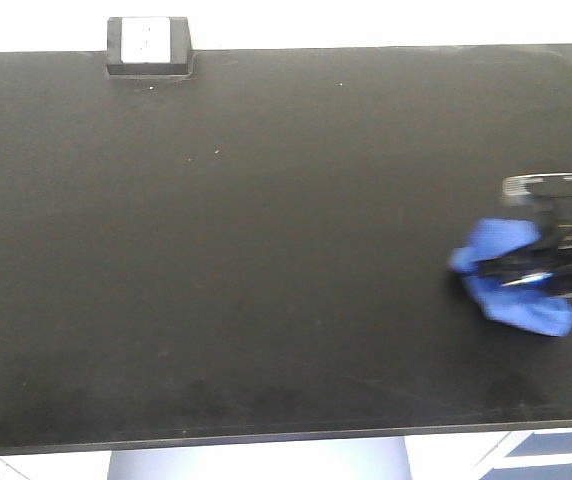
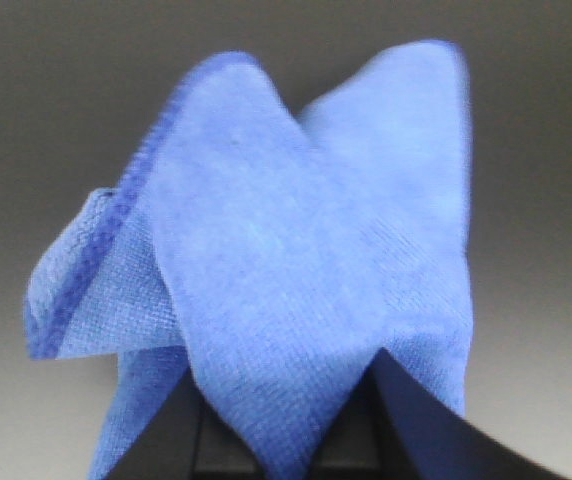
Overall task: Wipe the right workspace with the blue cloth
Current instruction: 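Lower the right gripper and press the cloth onto the countertop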
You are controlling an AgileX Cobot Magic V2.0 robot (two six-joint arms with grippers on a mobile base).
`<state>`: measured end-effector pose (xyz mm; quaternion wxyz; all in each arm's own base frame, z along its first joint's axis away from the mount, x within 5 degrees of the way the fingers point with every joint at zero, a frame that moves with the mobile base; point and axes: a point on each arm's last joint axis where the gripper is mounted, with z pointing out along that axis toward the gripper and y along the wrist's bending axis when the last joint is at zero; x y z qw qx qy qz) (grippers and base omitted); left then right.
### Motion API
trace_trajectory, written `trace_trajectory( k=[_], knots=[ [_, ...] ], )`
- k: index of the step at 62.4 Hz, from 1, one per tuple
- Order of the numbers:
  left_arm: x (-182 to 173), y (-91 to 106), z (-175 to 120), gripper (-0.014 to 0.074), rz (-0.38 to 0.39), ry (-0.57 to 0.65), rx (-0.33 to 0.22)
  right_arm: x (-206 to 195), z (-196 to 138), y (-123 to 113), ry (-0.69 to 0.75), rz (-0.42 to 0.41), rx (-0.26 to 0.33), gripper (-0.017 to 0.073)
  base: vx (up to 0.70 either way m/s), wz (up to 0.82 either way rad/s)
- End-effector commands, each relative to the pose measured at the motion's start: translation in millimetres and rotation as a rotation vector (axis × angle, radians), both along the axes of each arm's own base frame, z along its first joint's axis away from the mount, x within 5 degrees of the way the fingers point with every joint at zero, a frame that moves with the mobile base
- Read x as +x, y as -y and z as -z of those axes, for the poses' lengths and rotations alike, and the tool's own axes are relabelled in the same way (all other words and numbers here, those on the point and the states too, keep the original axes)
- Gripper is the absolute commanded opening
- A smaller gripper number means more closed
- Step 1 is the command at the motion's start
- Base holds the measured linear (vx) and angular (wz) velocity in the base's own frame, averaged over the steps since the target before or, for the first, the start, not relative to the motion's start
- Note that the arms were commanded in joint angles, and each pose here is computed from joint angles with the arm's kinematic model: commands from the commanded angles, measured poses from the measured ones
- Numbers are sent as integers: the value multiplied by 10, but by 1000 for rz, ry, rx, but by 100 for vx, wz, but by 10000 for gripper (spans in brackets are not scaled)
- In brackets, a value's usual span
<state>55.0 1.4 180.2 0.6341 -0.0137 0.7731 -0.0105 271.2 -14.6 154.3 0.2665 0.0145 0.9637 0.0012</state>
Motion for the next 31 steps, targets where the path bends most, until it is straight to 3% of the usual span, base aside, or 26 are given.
trace_trajectory(
  k=[1,5,16,19,24,31],
  knots=[
    [11,14,18,-6,15,69,-9,70,-148,45,84,53,26,-5,0,0],
    [11,14,18,-6,15,69,-9,77,-149,-131,84,-16,29,-5,0,0],
    [11,14,18,-6,15,69,-9,-76,-158,-1095,108,-458,-17,-5,0,0],
    [11,14,18,-6,15,69,-9,-139,-168,-1287,128,-529,-15,-5,0,0],
    [11,14,18,-6,15,69,-9,-195,-191,-1468,169,-585,-7,-5,0,0],
    [11,14,18,-6,15,69,-9,-130,-200,-1363,183,-534,-6,-5,0,0]
  ],
)
